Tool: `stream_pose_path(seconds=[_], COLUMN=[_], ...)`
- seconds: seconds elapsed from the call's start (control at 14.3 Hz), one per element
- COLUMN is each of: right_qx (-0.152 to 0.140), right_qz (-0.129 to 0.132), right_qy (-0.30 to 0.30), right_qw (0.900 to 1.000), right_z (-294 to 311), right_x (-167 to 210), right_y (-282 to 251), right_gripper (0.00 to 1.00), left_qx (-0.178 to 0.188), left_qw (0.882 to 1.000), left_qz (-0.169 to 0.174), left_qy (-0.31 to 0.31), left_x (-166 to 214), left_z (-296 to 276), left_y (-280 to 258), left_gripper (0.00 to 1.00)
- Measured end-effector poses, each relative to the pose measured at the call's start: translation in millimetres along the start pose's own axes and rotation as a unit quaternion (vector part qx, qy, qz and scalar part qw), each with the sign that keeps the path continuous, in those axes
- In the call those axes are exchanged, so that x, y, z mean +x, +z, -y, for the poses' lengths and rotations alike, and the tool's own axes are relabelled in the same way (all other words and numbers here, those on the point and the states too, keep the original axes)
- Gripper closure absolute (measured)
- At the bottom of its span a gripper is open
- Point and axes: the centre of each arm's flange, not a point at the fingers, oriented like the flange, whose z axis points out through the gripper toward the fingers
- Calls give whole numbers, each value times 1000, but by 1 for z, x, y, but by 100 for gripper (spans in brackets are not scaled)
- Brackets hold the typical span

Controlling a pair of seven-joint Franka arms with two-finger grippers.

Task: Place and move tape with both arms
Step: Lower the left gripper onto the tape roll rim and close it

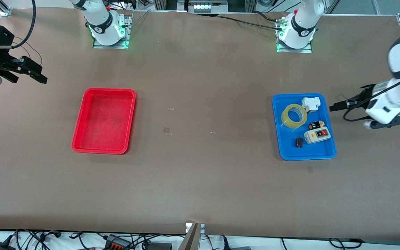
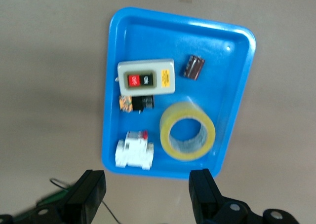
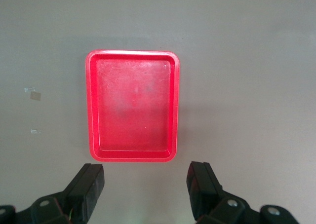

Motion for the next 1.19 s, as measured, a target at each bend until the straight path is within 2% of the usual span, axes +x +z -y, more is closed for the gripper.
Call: stream_pose_path(seconds=[0.28, 0.42, 0.7, 1.19], right_qx=[0, 0, 0, 0], right_qz=[0, 0, -1, 1], right_qy=[2, 2, 3, 3], right_qw=[1000, 1000, 1000, 1000], right_z=[-2, -3, -3, -3], right_x=[0, 0, 0, 1], right_y=[0, 0, -1, 1], right_gripper=[1, 1, 1, 1], left_qx=[-1, 1, 26, 27], left_qw=[999, 998, 998, 997], left_qz=[-43, -52, -40, -28], left_qy=[16, 21, 47, 66], left_x=[-12, -20, -22, -18], left_z=[-16, -17, -19, -34], left_y=[80, 110, 146, 191], left_gripper=[0, 0, 0, 0])
